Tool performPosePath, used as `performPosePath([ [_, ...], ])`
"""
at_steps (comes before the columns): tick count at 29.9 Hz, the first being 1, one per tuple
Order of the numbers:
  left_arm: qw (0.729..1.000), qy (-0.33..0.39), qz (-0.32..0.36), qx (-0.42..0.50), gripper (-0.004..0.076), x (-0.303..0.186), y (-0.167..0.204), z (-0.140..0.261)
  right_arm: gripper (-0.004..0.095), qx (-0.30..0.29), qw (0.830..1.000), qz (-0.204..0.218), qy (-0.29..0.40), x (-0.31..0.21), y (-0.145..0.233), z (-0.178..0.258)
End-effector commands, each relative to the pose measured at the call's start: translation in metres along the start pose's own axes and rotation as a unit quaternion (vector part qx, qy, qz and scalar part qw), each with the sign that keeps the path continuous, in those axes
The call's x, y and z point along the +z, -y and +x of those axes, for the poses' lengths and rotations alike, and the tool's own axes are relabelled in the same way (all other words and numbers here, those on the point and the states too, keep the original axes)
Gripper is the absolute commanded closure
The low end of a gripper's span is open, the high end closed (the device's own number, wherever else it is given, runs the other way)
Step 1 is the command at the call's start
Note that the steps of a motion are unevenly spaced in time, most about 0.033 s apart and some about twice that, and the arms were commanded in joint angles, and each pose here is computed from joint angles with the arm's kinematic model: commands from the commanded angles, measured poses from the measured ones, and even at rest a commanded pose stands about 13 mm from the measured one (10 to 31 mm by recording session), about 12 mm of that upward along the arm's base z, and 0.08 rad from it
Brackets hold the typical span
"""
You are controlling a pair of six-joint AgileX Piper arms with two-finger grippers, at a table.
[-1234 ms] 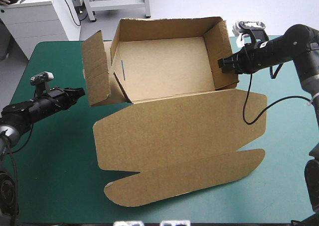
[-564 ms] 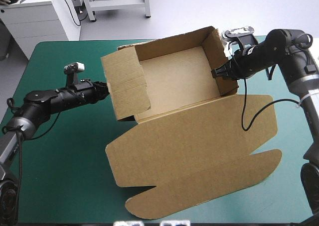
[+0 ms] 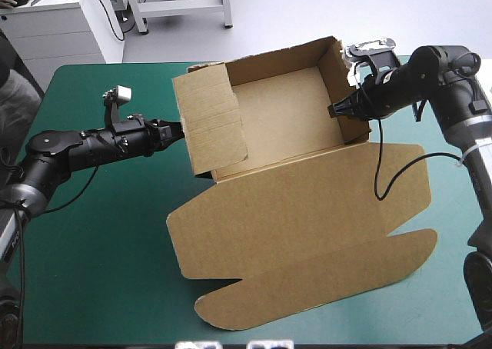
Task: Fold the box
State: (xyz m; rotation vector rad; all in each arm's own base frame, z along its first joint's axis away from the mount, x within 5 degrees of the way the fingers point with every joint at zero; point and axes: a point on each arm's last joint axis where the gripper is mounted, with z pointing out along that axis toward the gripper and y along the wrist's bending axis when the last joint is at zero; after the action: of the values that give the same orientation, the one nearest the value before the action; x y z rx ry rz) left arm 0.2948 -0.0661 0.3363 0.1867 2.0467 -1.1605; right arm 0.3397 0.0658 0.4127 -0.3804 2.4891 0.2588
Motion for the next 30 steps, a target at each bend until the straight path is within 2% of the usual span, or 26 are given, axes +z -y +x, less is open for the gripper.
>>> performPosePath([
  [1, 0.998, 0.025, 0.052, 0.015, 0.0733, -0.008, 0.035, -0.010, 0.0920, -0.005, 0.998, 0.010, 0.058, -0.026, -0.004, -0.007],
  [8, 0.997, 0.008, 0.070, 0.027, 0.0729, -0.006, 0.046, -0.007, 0.0920, -0.014, 0.998, 0.033, 0.046, -0.026, 0.000, -0.005],
  [10, 0.997, 0.006, 0.069, 0.029, 0.0702, -0.006, 0.046, -0.006, 0.0920, -0.014, 0.998, 0.034, 0.046, -0.026, 0.000, -0.005],
  [12, 0.997, 0.004, 0.069, 0.030, 0.0633, -0.006, 0.046, -0.006, 0.0920, -0.015, 0.998, 0.035, 0.045, -0.026, 0.000, -0.005],
  [17, 0.997, 0.004, 0.071, 0.018, 0.0308, -0.006, 0.046, -0.006, 0.0920, -0.015, 0.998, 0.035, 0.045, -0.026, 0.000, -0.005],
  [19, 0.997, 0.006, 0.073, 0.013, 0.0227, -0.006, 0.046, -0.006, 0.0920, -0.015, 0.998, 0.034, 0.043, -0.026, 0.000, -0.004],
  [30, 0.996, 0.022, 0.087, 0.006, 0.0261, -0.007, 0.049, -0.009, 0.0920, -0.015, 0.998, 0.034, 0.040, -0.026, 0.000, -0.004],
])
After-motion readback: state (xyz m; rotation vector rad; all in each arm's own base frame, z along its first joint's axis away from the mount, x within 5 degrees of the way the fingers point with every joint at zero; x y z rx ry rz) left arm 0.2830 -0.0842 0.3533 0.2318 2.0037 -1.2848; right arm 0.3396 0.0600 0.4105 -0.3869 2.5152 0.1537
